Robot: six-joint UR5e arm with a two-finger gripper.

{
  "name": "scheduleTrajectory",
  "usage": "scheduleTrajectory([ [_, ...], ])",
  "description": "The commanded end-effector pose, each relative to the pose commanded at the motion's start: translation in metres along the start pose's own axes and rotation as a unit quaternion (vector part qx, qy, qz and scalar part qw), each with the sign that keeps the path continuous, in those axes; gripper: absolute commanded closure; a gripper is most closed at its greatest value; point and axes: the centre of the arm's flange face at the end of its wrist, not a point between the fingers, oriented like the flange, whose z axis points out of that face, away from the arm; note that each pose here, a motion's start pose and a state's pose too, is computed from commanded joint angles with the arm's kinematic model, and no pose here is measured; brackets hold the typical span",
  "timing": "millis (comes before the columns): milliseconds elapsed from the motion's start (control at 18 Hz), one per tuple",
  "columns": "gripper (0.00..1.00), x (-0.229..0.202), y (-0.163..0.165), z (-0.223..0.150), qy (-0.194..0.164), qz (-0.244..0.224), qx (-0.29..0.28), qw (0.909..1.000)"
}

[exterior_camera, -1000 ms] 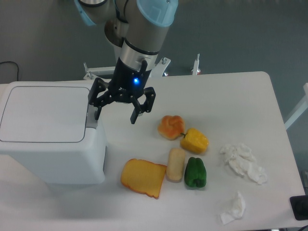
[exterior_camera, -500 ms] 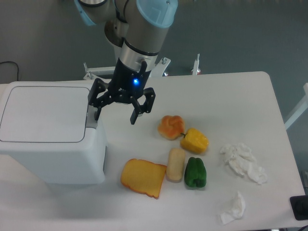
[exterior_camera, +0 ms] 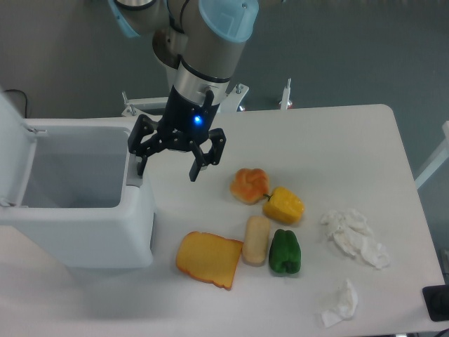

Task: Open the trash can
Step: 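Press the grey tab so the white lid flips up, then raise the gripper away from the opened trash can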

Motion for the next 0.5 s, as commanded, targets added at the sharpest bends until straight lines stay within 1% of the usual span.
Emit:
scheduleTrajectory([
  [500,0.00,0.0031,-0.0055,-0.0094,-0.002,0.008,0.010,0.9999],
])
